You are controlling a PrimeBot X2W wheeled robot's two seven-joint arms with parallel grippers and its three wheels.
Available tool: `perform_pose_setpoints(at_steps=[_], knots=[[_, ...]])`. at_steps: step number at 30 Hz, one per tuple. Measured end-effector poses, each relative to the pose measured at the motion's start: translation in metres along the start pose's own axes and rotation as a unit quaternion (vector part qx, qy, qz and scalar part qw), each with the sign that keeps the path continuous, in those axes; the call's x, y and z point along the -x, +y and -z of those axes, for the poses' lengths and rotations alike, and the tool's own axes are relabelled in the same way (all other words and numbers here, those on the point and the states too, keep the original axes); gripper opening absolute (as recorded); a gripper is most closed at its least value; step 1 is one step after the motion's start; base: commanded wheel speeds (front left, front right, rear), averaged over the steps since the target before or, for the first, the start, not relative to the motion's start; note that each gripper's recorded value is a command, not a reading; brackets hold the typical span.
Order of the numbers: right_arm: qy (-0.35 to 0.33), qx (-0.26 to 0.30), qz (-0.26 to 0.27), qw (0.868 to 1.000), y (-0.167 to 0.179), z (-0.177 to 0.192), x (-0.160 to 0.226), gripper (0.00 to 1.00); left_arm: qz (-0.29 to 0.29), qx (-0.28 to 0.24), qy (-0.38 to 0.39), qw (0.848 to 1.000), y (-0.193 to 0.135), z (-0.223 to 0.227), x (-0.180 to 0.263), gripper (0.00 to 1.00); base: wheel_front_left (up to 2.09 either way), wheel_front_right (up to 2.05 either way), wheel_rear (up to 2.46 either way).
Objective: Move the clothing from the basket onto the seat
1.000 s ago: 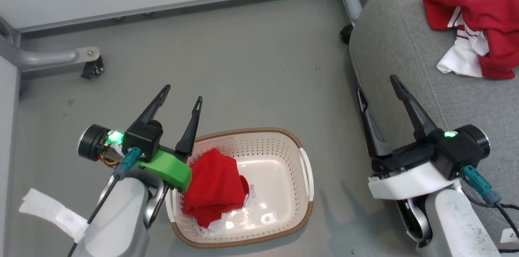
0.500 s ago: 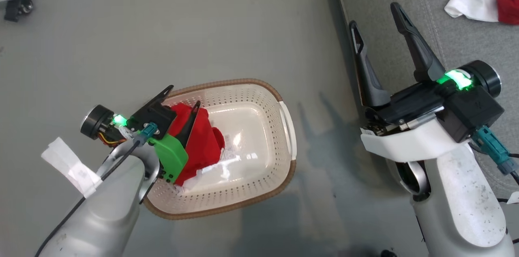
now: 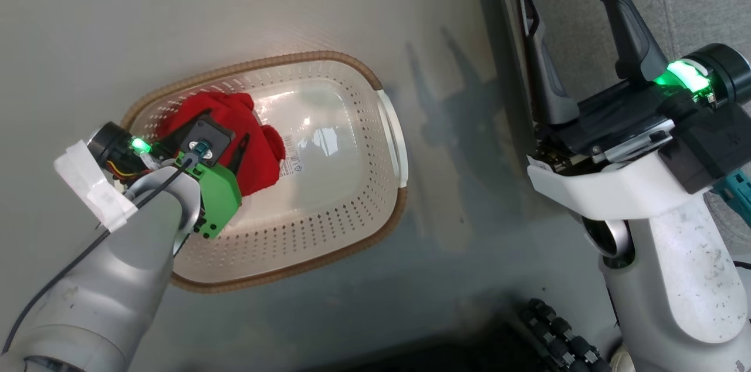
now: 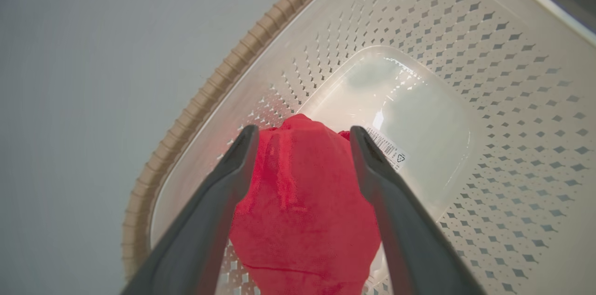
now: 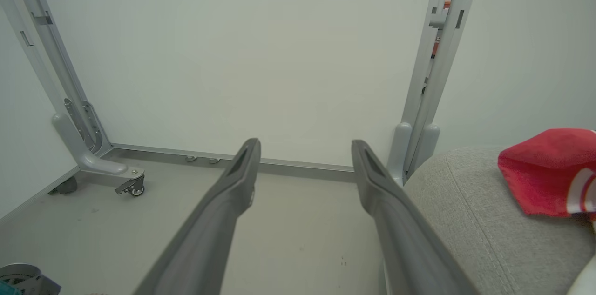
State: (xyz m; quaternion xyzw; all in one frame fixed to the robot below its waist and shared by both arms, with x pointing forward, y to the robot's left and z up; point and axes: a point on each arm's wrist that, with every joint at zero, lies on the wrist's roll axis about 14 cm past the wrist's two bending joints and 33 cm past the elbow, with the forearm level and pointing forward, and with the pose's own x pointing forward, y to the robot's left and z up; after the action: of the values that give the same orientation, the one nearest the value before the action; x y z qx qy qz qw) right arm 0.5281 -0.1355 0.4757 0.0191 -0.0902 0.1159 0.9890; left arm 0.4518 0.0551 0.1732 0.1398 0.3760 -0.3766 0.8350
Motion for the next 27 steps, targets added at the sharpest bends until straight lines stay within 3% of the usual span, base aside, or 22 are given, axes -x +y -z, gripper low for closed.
perform_pose_setpoints(at_steps=[14,25,26,27], knots=[[0.045,0.006,0.016,0.999,-0.017,0.054,0.006,1.0,0.046,-0.031,0.149,0.987,-0.008,0.078,-0.043,1.0,0.0,0.0,0.0],[0.057,0.02,0.015,0.998,-0.017,0.07,0.01,1.0,0.072,-0.058,0.252,0.963,-0.021,0.12,-0.046,1.0,0.0,0.0,0.0],[0.058,0.021,0.015,0.998,-0.017,0.071,0.01,1.0,0.073,-0.061,0.259,0.961,-0.022,0.121,-0.045,0.75,0.0,0.0,0.0],[0.058,0.021,0.015,0.998,-0.017,0.071,0.011,1.0,0.073,-0.062,0.26,0.961,-0.024,0.121,-0.046,0.16,0.0,0.0,0.0]])
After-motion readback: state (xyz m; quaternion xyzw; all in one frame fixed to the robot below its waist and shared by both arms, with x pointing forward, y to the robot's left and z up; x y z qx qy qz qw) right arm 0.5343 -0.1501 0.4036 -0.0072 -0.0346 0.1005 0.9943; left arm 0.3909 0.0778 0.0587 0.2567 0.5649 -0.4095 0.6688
